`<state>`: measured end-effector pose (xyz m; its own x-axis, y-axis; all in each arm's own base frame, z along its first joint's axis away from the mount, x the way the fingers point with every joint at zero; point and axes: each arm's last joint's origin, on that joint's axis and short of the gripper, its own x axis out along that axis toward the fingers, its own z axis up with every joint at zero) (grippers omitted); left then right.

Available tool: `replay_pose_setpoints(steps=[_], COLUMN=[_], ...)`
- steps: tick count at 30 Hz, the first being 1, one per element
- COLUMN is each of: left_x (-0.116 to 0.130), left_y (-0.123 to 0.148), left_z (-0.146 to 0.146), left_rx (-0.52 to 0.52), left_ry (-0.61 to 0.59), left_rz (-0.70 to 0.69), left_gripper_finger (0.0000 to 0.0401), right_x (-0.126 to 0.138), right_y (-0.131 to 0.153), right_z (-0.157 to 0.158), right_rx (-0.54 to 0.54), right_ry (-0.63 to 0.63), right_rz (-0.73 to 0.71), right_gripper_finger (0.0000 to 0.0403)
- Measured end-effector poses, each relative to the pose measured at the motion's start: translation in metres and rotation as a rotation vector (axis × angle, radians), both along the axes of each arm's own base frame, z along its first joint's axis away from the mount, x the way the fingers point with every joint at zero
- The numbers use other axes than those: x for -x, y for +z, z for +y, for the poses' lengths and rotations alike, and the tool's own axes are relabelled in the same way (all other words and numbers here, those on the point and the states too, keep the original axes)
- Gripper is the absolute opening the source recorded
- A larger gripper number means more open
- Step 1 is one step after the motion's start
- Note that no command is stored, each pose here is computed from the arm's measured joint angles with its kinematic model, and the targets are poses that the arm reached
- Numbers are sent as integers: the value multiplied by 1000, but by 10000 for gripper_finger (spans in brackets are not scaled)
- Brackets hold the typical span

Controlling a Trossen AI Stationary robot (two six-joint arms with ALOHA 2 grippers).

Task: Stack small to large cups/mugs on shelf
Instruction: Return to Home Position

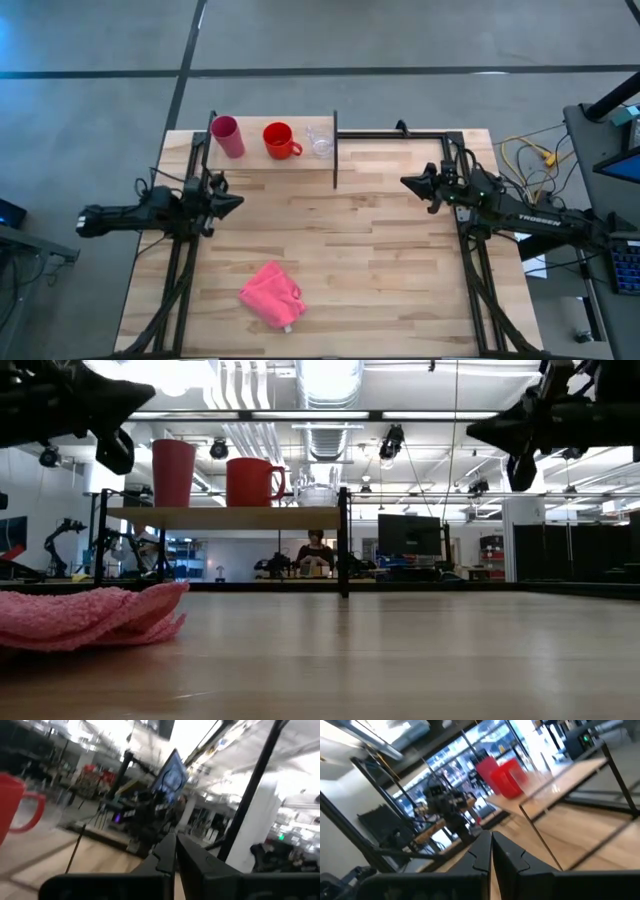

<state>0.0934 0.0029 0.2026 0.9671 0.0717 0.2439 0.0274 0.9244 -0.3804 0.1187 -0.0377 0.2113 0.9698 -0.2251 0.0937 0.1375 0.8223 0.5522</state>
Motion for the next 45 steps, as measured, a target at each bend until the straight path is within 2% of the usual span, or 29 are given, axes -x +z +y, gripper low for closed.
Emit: replay_pose_setpoints(steps=[3,8,18,28,31,33,38,45], left_x=[-1,-3,-4,-4,-4,-4,-4,-4], left_y=[-7,-15,-16,-16,-16,-17,-17,-17], left_z=[0,1,1,1,1,0,0,0], left_rx=[-1,46,53,53,52,50,50,50], left_ry=[1,22,23,21,6,-7,-9,-9], left_rz=[-44,25,30,31,30,30,30,32], left_gripper_finger=[1,1,1,1,1,1,1,1], right_x=[1,1,4,5,5,5,12,22], right_y=[-4,-12,-55,-61,-57,-49,-25,-36], right_z=[0,0,1,1,1,2,8,11], right_rx=[-12,-23,-130,-131,-122,-96,40,-42], right_ry=[0,-1,-8,-28,-19,2,125,131], right_rz=[31,59,193,256,215,139,-72,7], right_gripper_finger=[9,9,9,9,9,9,9,9])
